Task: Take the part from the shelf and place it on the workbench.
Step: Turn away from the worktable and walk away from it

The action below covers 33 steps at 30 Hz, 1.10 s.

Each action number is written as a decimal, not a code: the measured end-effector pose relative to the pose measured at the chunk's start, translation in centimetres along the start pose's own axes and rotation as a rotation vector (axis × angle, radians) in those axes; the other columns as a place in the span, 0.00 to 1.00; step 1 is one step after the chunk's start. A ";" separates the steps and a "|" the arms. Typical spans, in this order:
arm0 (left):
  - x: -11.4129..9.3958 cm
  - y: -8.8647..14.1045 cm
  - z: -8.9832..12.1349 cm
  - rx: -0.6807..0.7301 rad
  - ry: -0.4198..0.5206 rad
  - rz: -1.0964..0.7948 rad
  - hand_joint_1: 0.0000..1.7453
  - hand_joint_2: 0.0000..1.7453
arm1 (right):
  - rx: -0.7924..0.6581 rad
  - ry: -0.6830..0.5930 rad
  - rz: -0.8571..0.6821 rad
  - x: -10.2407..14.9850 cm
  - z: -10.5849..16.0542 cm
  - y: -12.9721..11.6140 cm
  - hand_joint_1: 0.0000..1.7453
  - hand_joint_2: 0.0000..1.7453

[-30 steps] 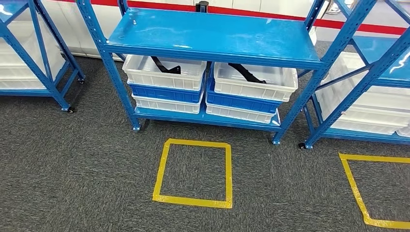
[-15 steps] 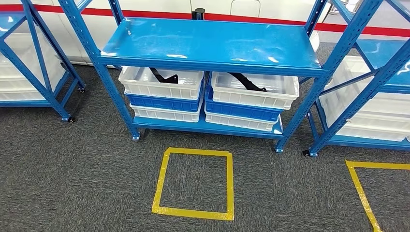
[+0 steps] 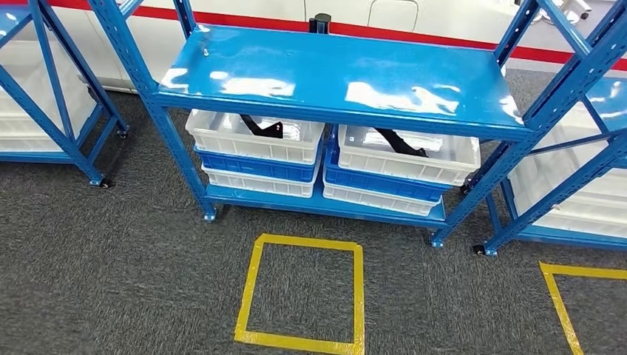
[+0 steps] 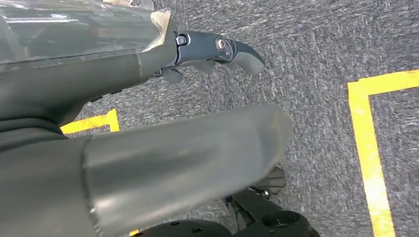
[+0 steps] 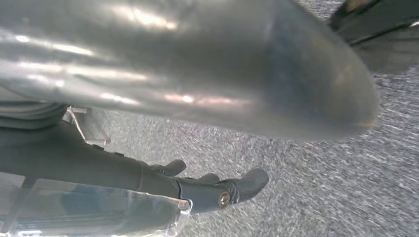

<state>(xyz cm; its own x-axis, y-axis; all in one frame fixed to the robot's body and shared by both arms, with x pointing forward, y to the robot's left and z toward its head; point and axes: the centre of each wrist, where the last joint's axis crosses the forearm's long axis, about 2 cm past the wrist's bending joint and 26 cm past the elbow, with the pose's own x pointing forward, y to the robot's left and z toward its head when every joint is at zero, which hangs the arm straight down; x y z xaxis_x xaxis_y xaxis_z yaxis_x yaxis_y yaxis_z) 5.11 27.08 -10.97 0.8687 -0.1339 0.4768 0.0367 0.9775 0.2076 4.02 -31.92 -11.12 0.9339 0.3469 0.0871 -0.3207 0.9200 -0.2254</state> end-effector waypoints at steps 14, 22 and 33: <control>0.7 -0.1 -0.2 -0.001 -0.013 0.004 0.00 0.00 | -0.004 -0.002 -0.003 0.1 0.0 -0.2 0.00 0.00; -0.3 0.1 0.1 0.032 0.017 -0.011 0.00 0.00 | -0.008 0.001 -0.004 -0.1 0.0 0.2 0.00 0.00; 0.1 0.0 0.0 0.036 0.012 -0.010 0.00 0.00 | -0.014 -0.004 -0.007 0.1 0.0 0.2 0.00 0.00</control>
<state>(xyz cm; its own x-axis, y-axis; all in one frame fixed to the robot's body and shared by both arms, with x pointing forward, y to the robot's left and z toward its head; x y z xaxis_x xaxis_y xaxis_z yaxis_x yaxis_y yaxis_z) 5.19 27.06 -10.94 0.8744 -0.1412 0.4641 0.0276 0.9697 0.2429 4.08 -31.72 -11.12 0.9353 0.3415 0.0923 -0.3123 0.9197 -0.2380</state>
